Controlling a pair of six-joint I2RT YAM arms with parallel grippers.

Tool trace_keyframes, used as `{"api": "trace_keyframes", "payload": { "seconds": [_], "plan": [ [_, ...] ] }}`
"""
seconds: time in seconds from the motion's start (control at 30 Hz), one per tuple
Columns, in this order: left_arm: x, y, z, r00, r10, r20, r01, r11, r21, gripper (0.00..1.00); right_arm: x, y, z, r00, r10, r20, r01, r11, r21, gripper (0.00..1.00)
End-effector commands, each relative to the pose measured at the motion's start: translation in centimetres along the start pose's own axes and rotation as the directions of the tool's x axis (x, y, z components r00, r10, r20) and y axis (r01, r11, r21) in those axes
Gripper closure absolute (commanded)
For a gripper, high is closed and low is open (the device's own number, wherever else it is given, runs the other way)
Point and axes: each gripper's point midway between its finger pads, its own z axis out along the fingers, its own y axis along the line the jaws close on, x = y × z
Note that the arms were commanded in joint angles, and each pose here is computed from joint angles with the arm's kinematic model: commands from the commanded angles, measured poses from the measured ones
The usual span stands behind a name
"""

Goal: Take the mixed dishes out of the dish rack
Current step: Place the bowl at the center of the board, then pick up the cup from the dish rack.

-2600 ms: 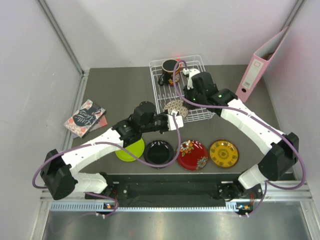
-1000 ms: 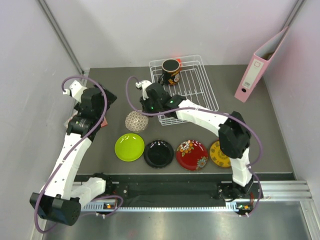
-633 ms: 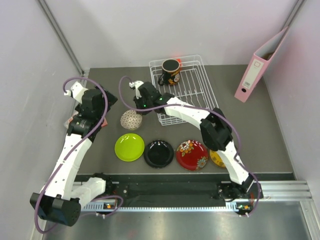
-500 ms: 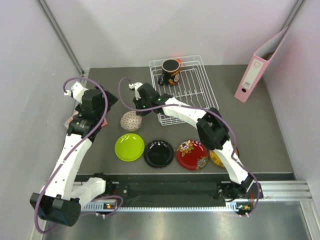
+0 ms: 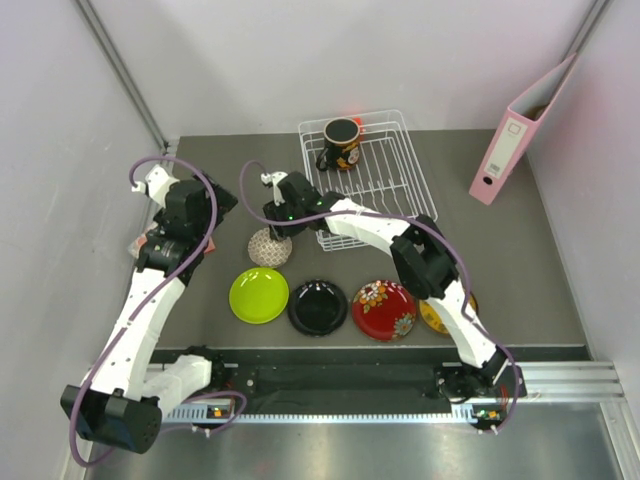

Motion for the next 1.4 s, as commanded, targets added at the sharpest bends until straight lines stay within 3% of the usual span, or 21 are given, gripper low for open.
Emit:
{"api": "trace_keyframes", "payload": {
  "seconds": [0.0,0.23,0.4,0.53,0.6,0.63,0.67,0.7,0.73,0.77,0.83,0.9,0.93,0.97,1.0,1.07,1.1,1.27,1.37],
  "plan": [
    [-0.6,-0.7,-0.2,1.0,-0.012,0.027,0.011,0.999,0.044,0.01,-5.1,1.4,-3.9,0.99,-0.009,0.143,0.014,0.999,-0.034,0.44],
    [-0.6,-1.0,-0.3,0.999,-0.005,0.033,0.002,0.998,0.07,0.01,-9.9,1.8,-8.0,0.96,0.051,0.275,-0.036,0.998,-0.058,0.19],
    [-0.8,-1.7,-0.1,0.999,0.017,0.032,-0.02,0.995,0.095,0.01,-16.8,2.4,-15.0,0.893,0.06,0.446,-0.038,0.998,-0.059,0.08],
    [-0.1,-4.7,0.4,0.998,0.062,-0.003,-0.059,0.971,0.233,0.01,-20.1,1.2,-22.5,0.808,0.037,0.588,-0.057,0.998,0.016,0.04],
    [0.9,-7.3,1.0,0.994,0.099,-0.037,-0.08,0.935,0.344,0.01,-21.5,0.7,-27.9,0.731,0.029,0.682,-0.087,0.995,0.051,0.04],
    [1.3,-8.3,1.3,0.992,0.116,-0.049,-0.088,0.92,0.383,0.01,-20.0,-0.1,-27.7,0.742,0.029,0.67,-0.108,0.991,0.076,0.04],
    [2.9,-9.0,2.7,0.983,0.153,-0.1,-0.1,0.909,0.405,0.01,-20.0,-0.3,-30.6,0.706,0.027,0.708,-0.134,0.986,0.095,0.04],
    [3.1,-11.5,2.4,0.973,0.204,-0.112,-0.121,0.856,0.503,0.01,-19.5,-0.4,-31.4,0.696,0.031,0.717,-0.145,0.984,0.098,0.04],
    [3.8,-12.5,2.9,0.96,0.244,-0.139,-0.134,0.833,0.537,0.01,-17.7,-1.3,-30.6,0.713,0.037,0.7,-0.165,0.979,0.116,0.04],
    [4.5,-13.4,3.7,0.944,0.285,-0.165,-0.148,0.816,0.559,0.01,-17.4,-1.5,-32.8,0.685,0.037,0.727,-0.188,0.974,0.128,0.04],
    [7.3,-16.1,6.0,0.863,0.448,-0.233,-0.227,0.757,0.613,0.01,-14.9,-2.4,-32.7,0.696,0.038,0.717,-0.211,0.965,0.153,0.04],
    [8.6,-19.1,8.6,0.787,0.582,-0.203,-0.326,0.673,0.664,0.01,-14.2,-2.5,-36.0,0.653,0.027,0.757,-0.226,0.961,0.161,0.04],
    [10.2,-19.4,9.0,0.741,0.634,-0.222,-0.359,0.653,0.667,0.01,-13.1,-2.9,-35.9,0.665,0.011,0.747,-0.222,0.958,0.184,0.04],
    [12.4,-19.2,11.4,0.702,0.667,-0.249,-0.383,0.649,0.657,0.01,-13.1,-2.8,-38.3,0.628,0.002,0.778,-0.232,0.955,0.184,0.04],
    [11.1,-21.4,11.7,0.708,0.682,-0.184,-0.406,0.606,0.684,0.01,-12.7,-3.0,-39.1,0.619,-0.005,0.785,-0.239,0.951,0.194,0.04],
    [13.6,-21.5,14.1,0.683,0.699,-0.211,-0.389,0.593,0.706,0.02,-11.8,-3.0,-41.0,0.599,-0.016,0.801,-0.241,0.95,0.199,0.04],
    [12.9,-22.8,14.4,0.686,0.707,-0.172,-0.401,0.564,0.722,0.03,-11.5,-3.0,-41.6,0.594,-0.018,0.804,-0.244,0.948,0.202,0.04],
    [16.1,-22.6,17.1,0.62,0.774,-0.13,-0.44,0.48,0.759,0.1,-9.3,-3.8,-43.1,0.596,-0.037,0.802,-0.263,0.935,0.238,0.03],
    [16.8,-22.2,18.3,0.562,0.827,-0.021,-0.558,0.398,0.728,0.14,-8.4,-3.9,-42.9,0.599,-0.037,0.8,-0.259,0.936,0.237,0.03]
  ]
}}
